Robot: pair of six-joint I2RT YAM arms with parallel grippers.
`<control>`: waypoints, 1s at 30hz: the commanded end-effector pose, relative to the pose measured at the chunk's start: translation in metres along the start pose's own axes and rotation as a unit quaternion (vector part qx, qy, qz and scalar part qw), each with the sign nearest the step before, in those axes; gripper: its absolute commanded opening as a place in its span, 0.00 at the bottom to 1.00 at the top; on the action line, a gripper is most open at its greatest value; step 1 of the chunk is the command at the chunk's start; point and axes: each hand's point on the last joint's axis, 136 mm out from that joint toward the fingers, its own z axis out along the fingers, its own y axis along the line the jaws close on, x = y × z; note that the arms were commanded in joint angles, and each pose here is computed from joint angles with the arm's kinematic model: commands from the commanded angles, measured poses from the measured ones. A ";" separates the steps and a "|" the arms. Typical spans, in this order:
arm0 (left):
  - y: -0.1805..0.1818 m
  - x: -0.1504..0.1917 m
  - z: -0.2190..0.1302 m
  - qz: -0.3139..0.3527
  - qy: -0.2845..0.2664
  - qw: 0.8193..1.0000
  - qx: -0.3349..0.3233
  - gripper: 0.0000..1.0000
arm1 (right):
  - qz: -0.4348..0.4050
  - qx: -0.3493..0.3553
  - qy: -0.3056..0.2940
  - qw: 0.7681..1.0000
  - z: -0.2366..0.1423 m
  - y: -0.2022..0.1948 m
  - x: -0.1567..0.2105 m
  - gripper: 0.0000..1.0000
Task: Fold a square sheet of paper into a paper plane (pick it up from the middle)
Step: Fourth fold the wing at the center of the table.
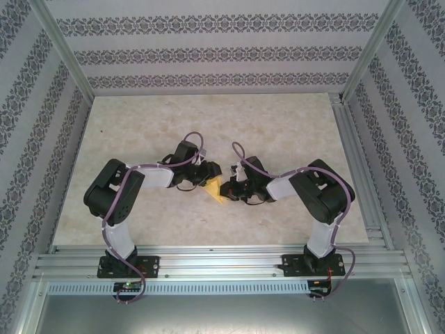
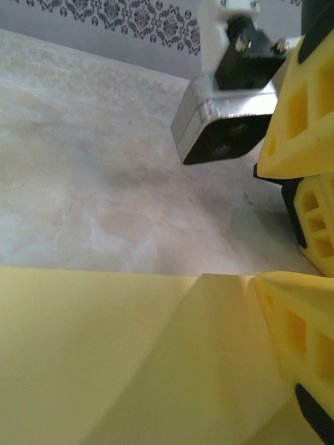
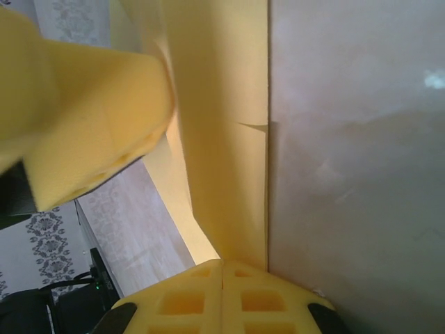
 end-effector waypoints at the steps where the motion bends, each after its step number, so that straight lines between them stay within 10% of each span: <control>1: -0.012 -0.002 0.008 0.020 0.005 1.000 0.021 0.42 | 0.001 0.005 -0.017 1.000 -0.004 -0.002 -0.004 0.05; 13: -0.011 -0.003 0.013 0.021 0.008 1.000 0.020 0.41 | -0.057 0.093 -0.004 0.994 -0.013 -0.005 0.001 0.20; 30: -0.011 -0.002 0.015 0.027 0.017 0.999 0.019 0.43 | -0.044 0.087 -0.003 0.995 -0.010 -0.005 0.002 0.03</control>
